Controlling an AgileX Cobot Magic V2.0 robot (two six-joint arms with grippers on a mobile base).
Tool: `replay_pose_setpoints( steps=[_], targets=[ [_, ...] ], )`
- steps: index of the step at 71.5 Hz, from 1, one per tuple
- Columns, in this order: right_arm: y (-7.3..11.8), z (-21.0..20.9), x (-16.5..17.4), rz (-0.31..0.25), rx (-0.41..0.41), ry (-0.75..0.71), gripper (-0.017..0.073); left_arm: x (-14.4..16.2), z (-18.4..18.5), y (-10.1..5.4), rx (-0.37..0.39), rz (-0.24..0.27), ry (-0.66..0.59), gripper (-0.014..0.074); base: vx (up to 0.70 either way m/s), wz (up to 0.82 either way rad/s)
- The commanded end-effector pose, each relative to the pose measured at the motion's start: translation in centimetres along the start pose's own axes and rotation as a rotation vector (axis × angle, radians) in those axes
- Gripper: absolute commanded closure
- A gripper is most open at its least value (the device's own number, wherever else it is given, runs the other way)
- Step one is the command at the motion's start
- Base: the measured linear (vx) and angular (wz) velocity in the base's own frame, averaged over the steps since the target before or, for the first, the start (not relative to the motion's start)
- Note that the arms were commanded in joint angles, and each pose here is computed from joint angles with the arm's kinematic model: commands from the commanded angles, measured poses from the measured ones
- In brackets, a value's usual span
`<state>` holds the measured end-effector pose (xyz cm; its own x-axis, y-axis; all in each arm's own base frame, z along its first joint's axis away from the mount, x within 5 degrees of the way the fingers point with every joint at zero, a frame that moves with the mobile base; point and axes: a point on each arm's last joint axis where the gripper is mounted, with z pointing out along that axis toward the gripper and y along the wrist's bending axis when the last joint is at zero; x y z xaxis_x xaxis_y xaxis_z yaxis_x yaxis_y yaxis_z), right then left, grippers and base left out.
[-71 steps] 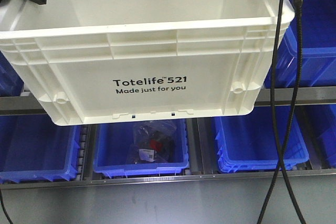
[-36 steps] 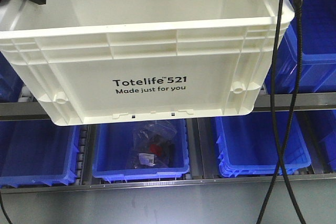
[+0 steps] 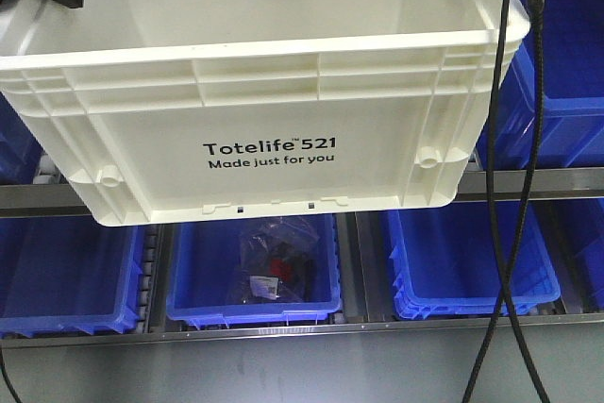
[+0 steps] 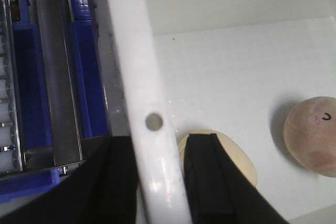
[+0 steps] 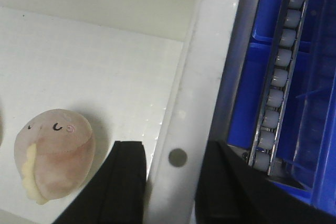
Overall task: Place moving items into box and shelve
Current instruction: 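Hold the crate steady above the shelf's roller track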
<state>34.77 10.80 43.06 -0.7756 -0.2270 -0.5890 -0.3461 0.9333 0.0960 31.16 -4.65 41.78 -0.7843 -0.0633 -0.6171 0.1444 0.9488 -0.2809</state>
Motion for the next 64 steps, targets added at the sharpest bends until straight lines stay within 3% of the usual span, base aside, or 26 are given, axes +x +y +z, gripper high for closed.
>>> replay_pose_setpoints(
  steps=[1, 64],
  targets=[
    [2.74, -4.36, -0.88, -0.028, -0.165, -0.189, 0.0570, -1.49, -3.46, -3.30, 0.215, -0.046, -0.208, 0.0610, 0.01, 0.02],
    [2.74, -4.36, -0.88, -0.028, -0.165, -0.189, 0.0570, -1.49, -3.46, -3.30, 0.215, -0.046, -0.208, 0.0610, 0.01, 0.00]
  ],
)
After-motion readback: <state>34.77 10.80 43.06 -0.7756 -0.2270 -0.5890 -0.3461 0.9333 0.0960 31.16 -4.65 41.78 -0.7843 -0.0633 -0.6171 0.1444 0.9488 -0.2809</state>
